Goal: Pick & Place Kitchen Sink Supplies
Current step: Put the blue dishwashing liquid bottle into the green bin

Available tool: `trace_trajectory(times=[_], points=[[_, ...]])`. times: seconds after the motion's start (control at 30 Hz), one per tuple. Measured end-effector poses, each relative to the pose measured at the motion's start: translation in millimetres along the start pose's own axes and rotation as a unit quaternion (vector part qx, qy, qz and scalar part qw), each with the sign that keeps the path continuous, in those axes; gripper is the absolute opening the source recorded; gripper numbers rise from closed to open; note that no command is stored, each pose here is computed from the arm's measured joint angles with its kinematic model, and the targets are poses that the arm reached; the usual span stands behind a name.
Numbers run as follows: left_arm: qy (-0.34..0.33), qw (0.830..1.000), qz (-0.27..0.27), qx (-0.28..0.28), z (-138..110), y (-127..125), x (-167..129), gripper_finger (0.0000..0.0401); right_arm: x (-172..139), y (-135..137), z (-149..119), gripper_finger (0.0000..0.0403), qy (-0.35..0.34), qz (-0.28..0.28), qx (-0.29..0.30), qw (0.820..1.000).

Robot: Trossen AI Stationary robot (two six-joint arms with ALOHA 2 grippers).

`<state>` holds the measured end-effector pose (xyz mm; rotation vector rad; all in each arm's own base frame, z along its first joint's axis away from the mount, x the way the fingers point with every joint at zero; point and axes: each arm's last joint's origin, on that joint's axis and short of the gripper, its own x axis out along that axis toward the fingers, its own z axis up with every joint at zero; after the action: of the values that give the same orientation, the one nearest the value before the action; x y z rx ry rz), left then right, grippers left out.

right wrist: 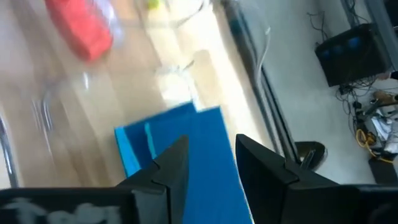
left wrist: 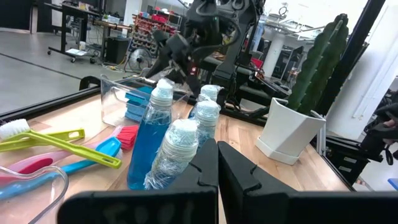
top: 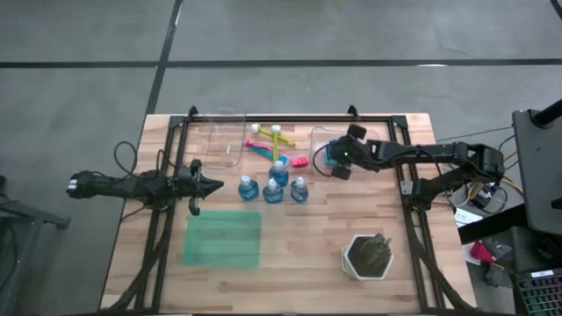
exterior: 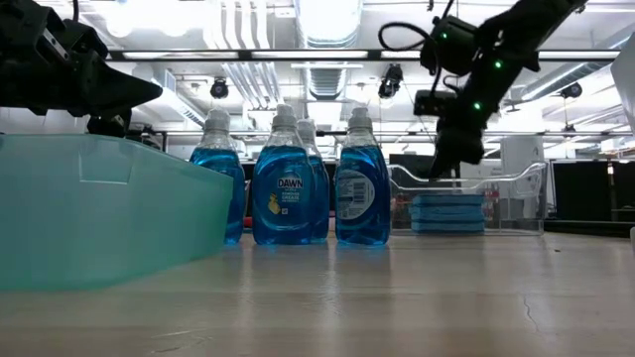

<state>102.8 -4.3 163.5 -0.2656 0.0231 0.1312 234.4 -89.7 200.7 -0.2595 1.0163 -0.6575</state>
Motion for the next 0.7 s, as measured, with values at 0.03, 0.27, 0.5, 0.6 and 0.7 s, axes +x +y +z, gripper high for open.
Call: trace_trajectory(times=[0.03, 0.27, 0.5, 0.6, 0.7], points=[[0.000, 1.000, 0.000, 0.000, 0.0, 0.0, 0.0, 0.0000, -1.4, -1.3, 3.0, 0.0129, -0.005, -0.001, 0.008, 1.000], [0.000, 1.000, 0.000, 0.000, -0.1, 0.0, 0.0, 0.0000, -18.1, -7.8, 21.8, 0.0125, -0.031, 0.006, 0.053, 0.998], [0.000, 1.000, 0.000, 0.000, 0.0, 0.0, 0.0, 0.0000, -47.4, -2.1, 46.0, 0.0116, -0.094, 0.044, 0.057, 0.993], [0.000, 1.000, 0.000, 0.000, 0.0, 0.0, 0.0, 0.0000, -64.0, 5.6, 60.0, 0.0118, -0.135, 0.119, 0.049, 0.983], [0.000, 1.000, 0.000, 0.000, 0.1, 0.0, 0.0, 0.0000, -81.2, 13.0, 72.6, 0.0123, -0.171, 0.192, 0.059, 0.965]])
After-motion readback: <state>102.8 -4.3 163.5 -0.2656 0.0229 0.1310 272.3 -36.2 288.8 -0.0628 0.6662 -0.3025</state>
